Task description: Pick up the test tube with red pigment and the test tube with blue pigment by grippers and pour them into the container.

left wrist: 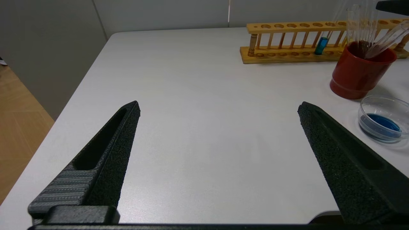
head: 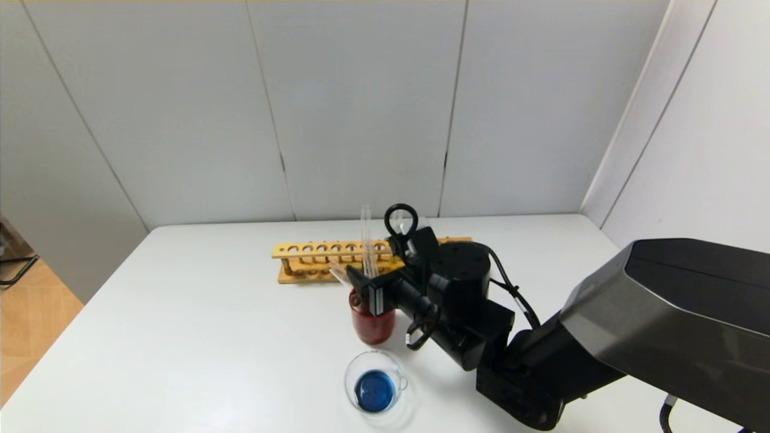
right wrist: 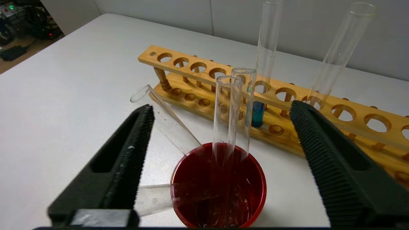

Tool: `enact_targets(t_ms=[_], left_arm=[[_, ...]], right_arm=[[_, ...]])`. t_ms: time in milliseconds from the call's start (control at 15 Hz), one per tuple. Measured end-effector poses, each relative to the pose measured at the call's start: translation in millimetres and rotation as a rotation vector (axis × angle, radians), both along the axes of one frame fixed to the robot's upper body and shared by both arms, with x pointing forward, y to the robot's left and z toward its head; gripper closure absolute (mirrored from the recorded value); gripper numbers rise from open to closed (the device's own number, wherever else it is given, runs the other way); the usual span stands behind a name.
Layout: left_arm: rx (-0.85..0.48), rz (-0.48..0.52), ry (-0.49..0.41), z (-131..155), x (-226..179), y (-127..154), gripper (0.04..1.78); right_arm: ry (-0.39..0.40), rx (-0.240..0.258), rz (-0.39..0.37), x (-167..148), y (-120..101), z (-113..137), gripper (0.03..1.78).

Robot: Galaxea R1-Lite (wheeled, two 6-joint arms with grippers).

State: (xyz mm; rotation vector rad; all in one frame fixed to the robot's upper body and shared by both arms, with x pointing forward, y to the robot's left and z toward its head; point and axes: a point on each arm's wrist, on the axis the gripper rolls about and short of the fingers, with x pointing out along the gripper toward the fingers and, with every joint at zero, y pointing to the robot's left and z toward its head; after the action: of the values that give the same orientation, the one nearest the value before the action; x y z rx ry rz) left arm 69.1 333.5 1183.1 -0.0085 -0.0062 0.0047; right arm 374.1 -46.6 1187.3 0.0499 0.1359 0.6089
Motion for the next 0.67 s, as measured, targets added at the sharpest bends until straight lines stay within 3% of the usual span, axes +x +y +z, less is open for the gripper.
enact_targets(t_ms=[133, 400, 667], left_arm=[[0.0, -0.001, 0.0, 0, 0, 0, 0.07], [0.0, 0.0, 0.0, 0, 0, 0, 0.07], [0.0, 0.0, 0.0, 0, 0, 0, 0.07]], right_arm=[[-0.003, 0.003, -0.002, 0, 0, 2, 0.09], [-0.03, 0.033, -0.024, 5, -7, 17, 0.07], [-0.119, 0.081, -0.134, 27, -47, 60, 0.07]])
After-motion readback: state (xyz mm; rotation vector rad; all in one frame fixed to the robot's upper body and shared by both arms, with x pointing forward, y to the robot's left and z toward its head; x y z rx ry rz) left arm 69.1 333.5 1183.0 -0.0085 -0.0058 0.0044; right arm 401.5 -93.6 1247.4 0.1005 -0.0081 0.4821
